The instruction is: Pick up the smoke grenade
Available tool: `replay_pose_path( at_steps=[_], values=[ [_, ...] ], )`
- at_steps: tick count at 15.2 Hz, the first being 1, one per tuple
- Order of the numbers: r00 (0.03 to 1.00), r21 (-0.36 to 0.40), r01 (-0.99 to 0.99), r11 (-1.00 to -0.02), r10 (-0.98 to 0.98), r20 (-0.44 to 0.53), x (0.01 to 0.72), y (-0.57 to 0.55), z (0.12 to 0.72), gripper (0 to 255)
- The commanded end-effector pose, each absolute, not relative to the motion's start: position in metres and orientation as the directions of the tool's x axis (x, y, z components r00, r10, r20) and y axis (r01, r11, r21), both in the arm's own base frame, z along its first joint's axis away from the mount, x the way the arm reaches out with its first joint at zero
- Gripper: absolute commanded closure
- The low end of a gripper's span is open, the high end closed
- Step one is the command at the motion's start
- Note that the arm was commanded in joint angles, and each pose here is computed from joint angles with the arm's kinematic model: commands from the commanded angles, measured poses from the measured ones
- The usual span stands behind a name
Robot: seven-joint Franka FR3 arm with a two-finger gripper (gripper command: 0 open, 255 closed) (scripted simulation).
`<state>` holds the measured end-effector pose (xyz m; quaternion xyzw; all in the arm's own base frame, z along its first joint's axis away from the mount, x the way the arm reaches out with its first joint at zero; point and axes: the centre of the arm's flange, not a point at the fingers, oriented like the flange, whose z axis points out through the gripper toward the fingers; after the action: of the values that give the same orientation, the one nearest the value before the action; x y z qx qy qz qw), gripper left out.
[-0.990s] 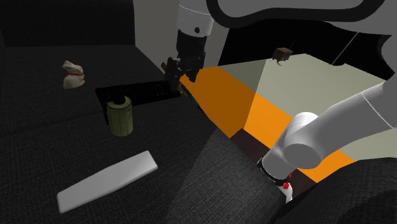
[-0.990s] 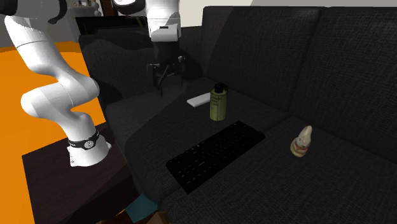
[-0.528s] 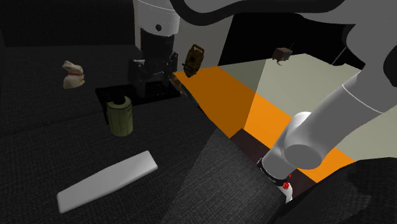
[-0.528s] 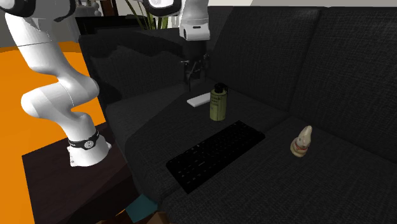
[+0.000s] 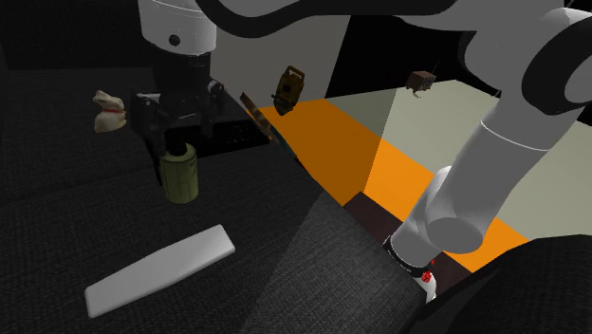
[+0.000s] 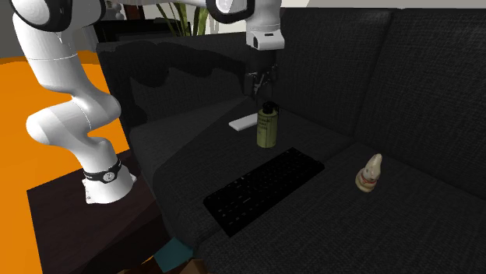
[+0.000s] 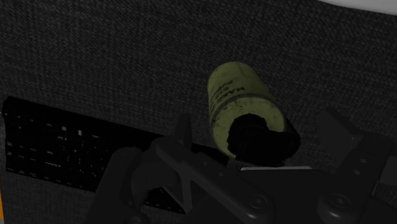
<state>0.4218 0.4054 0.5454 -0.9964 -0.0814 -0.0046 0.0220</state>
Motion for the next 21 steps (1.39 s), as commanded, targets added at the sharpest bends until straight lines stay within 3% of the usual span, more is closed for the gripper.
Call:
replay_pose_path(
  at_steps=[1, 7, 8, 21],
  values=[
    [0.987, -0.044, 0.162, -0.986, 0.162, 0.013, 0.422, 0.407, 0.537, 0],
    [0.987, -0.044, 0.162, -0.986, 0.162, 0.013, 0.422, 0.407, 0.513, 0],
    [0.987, -0.044, 0.162, -0.986, 0.162, 0.013, 0.421, 0.407, 0.513, 255],
    [0.987, -0.044, 0.162, -0.986, 0.162, 0.013, 0.422, 0.407, 0.534, 255]
  ],
)
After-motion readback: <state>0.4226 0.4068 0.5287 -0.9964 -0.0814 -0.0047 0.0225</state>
